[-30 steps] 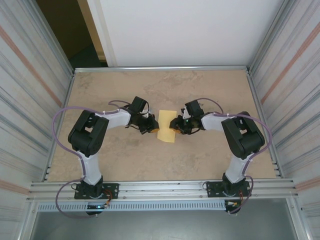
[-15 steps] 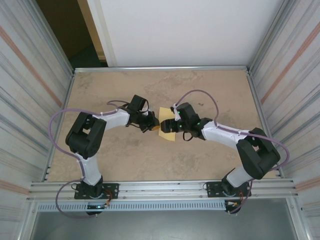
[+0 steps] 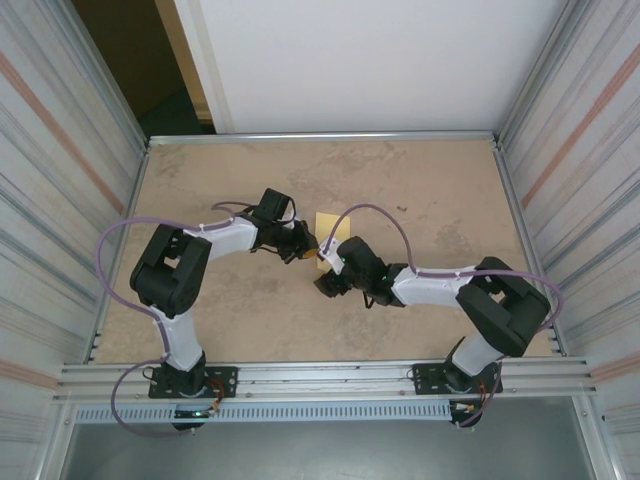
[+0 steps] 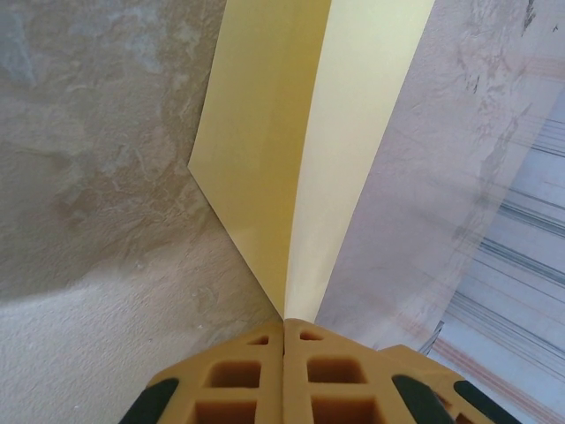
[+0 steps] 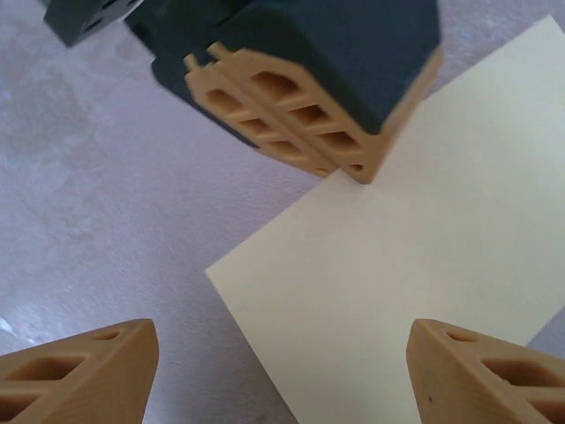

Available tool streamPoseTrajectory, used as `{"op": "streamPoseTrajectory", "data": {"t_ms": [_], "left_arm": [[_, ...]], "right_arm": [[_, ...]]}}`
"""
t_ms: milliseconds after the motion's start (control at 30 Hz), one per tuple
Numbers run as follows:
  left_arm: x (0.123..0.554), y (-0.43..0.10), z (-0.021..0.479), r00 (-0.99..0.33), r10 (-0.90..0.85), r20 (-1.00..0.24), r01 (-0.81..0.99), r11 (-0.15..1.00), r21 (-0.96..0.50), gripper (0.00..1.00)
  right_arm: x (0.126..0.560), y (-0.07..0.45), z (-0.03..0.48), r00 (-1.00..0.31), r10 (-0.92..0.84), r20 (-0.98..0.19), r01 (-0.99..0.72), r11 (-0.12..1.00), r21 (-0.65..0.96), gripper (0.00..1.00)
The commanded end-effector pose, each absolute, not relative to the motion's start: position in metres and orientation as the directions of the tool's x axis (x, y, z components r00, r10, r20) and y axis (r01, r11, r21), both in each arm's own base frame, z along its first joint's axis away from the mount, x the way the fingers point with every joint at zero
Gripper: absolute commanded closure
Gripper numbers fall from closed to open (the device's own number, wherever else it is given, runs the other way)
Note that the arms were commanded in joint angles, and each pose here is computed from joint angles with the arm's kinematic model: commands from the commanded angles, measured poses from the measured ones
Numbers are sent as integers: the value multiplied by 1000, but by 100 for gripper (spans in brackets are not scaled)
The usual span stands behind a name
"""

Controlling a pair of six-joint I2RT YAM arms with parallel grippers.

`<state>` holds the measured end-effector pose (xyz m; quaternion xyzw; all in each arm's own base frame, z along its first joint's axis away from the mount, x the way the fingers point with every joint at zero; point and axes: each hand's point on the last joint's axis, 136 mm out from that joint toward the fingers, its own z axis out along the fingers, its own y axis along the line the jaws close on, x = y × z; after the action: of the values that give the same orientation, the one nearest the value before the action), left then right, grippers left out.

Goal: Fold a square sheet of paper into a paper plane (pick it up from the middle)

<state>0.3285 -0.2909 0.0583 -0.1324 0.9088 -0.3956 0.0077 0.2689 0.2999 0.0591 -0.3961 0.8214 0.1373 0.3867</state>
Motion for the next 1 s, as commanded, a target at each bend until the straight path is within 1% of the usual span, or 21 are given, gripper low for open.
{"op": "streamPoseTrajectory", "data": {"t_ms": [0,100,200,367,467,533,767,900,967], "left_arm": [[326,-291,68,-963,-248,103,-242,636,-733,100],[327,-291,68,-963,-247,105,-242,634,-735,100],[326,-291,68,-963,-246,105,-242,634,-734,100],[325,-290,66,-963,-245,109,-245,637,-731,100],[325,-291,65,-963,-245,109,-245,637,-731,99],[325,-291,65,-963,-247,110,-247,636,-731,99],[325,-291,66,-963,-246,113,-248,633,-734,99],[324,-291,67,-963,-244,113,-246,630,-737,99],[324,-291,67,-963,-244,115,-247,628,-738,99]], "right_arm": [[276,300,56,-272,-617,-738,-777,593,-210,27],[286,295,55,-254,-617,-745,-745,616,-257,28],[294,288,62,-248,-604,-758,-714,642,-278,34],[290,287,76,-235,-566,-790,-730,639,-241,39],[287,288,78,-241,-557,-795,-737,638,-223,46],[286,289,78,-243,-552,-797,-741,636,-215,48],[280,301,76,-251,-545,-800,-783,601,-163,60],[282,304,73,-258,-549,-795,-784,600,-160,65],[285,304,72,-259,-551,-794,-781,603,-164,66]]}}
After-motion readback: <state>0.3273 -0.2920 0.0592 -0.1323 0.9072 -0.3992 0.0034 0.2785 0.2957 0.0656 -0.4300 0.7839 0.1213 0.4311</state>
